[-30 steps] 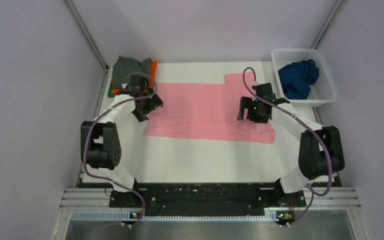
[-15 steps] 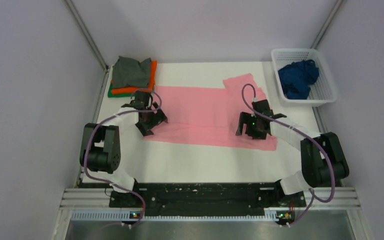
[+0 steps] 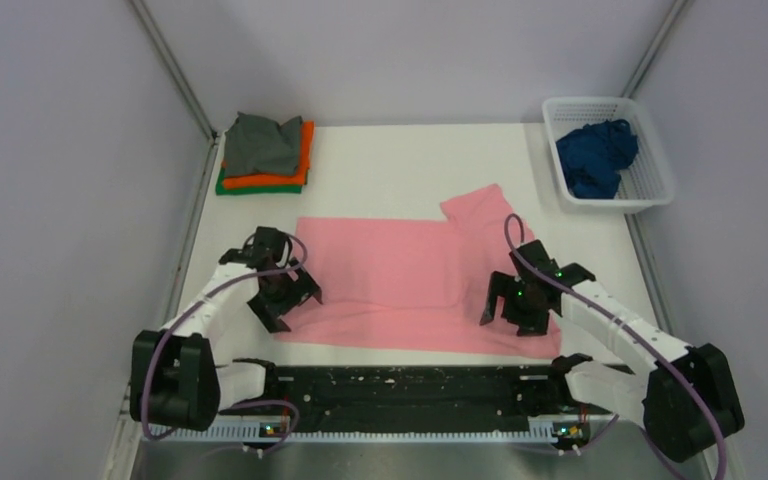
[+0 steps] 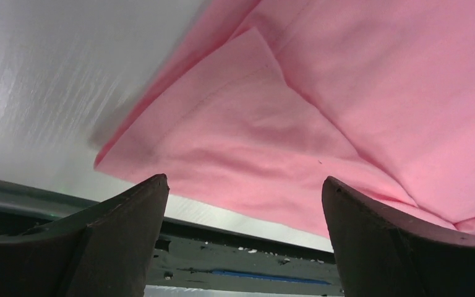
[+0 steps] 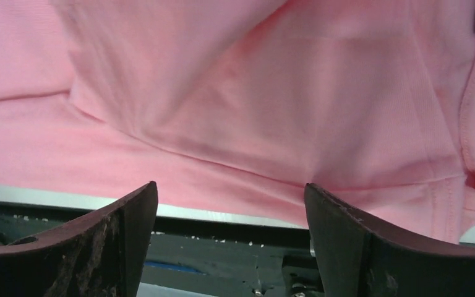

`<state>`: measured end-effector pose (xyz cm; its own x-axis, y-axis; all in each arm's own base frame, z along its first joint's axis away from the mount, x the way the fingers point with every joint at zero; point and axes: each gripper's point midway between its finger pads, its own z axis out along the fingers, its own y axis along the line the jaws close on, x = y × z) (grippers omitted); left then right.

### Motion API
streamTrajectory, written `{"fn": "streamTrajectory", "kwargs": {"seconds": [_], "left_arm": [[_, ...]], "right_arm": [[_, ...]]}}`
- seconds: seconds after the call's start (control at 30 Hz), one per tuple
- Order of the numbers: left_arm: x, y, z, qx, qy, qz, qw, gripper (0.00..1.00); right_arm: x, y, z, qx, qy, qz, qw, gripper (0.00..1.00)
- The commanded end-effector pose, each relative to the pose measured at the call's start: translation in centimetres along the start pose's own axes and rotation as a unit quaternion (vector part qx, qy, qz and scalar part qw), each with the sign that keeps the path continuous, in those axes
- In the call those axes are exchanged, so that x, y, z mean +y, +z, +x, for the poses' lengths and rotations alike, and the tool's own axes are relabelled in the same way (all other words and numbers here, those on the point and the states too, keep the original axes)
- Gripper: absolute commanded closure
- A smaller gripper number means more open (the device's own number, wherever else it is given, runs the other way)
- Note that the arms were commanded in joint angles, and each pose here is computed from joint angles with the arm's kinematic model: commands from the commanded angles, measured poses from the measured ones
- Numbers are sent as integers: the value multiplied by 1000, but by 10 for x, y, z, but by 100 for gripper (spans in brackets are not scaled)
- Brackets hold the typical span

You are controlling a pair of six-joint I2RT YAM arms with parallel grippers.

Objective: Fold and stack the t-shirts
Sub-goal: Fold the flattened tshirt in 1/3 of the way, then grab the side of the flattened tshirt furthest away from the robot with both arms

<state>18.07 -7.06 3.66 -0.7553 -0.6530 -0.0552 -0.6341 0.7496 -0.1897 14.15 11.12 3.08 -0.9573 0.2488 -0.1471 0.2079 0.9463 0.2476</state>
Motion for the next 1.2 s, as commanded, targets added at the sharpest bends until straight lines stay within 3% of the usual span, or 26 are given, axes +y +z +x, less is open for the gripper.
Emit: {"fn": "streamTrajectory", "kwargs": {"seconds": [0.0,0.1,0.17,0.27,0.37,0.57,0.73,1.07,1.17], "left_arm": [[-31,-40,-32,-63,0,42,997,1],[-58,-67,-83,-161,9,54,985,1],[-82,-77,-120,-220,10,71,973,1],[-107,-76,-162,-264,18,62,962,1],[-130,-68,-200,-283,40,34,958,4],[-172,-35,-250,-260,72,17,963,22],[-165,6,-258,-226,76,-42,970,38],[-137,47,-250,-200,63,-106,972,45],[-134,59,-248,-191,60,-113,973,52]], "right_arm": [[35,-38,-45,-91,-44,-54,993,12],[65,-66,-100,-187,-83,-78,976,2],[76,-75,-137,-252,-86,-74,961,1],[95,-87,-193,-326,-84,-82,938,1],[104,-90,-233,-348,-80,-81,931,1],[105,-76,-280,-337,-78,-84,934,1],[96,-64,-311,-347,-84,-39,933,1],[88,-27,-336,-327,-83,4,942,1],[89,-18,-338,-318,-84,2,944,1]]}}
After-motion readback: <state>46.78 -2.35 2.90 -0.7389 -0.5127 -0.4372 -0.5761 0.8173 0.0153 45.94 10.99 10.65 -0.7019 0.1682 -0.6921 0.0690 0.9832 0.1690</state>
